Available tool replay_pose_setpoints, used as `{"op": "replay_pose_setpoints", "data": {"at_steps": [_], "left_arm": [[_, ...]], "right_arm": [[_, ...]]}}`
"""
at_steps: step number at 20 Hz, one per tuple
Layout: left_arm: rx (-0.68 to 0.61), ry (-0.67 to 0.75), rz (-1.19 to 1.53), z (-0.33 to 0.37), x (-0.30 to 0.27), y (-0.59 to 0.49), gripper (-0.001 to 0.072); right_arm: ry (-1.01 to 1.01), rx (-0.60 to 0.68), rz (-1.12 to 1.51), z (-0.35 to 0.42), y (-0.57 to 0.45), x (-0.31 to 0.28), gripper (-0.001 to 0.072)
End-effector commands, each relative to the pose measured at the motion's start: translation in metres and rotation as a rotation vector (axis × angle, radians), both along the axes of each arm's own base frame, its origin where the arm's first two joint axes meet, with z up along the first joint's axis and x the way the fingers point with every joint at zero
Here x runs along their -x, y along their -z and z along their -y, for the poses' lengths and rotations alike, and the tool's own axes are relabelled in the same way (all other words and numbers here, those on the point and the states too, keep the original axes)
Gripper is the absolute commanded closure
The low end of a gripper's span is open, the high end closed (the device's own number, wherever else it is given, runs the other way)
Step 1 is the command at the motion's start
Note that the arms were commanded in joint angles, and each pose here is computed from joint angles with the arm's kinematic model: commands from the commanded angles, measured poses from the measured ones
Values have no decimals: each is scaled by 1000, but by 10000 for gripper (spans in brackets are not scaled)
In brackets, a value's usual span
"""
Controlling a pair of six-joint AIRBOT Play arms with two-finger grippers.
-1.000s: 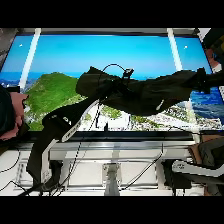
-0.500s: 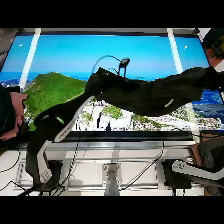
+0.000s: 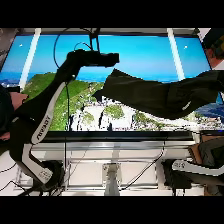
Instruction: Fold the clothes and pants, and hang the long-sleeved shirts on hangers.
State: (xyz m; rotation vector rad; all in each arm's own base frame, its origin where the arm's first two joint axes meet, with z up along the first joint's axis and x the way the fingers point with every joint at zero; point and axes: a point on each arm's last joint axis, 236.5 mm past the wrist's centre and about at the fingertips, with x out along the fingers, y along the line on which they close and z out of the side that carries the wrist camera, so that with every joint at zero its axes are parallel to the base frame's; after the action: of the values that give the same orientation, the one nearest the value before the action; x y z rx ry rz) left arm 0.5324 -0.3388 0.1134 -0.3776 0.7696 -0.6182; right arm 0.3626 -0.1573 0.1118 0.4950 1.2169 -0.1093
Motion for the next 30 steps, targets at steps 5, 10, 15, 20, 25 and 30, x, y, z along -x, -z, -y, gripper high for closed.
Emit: {"op": "replay_pose_setpoints", "data": {"at_steps": [5,10,15,20,25,30], "left_arm": [[42,-56,72,-19,-13,-34,701],[65,-123,109,-56,-25,-63,701],[56,-120,103,-69,-18,-76,701],[46,-103,80,-67,-13,-71,700],[46,-108,80,-70,-14,-71,701],[39,-99,67,-69,-11,-68,700]], "right_arm": [[-254,17,37,-111,-9,-46,679],[-411,-33,68,-247,5,-74,680],[-491,-171,156,-399,39,-99,680],[-539,-310,298,-526,66,-104,189],[-605,-215,244,-508,71,-96,198],[-553,-49,216,-405,35,-134,677]]}}
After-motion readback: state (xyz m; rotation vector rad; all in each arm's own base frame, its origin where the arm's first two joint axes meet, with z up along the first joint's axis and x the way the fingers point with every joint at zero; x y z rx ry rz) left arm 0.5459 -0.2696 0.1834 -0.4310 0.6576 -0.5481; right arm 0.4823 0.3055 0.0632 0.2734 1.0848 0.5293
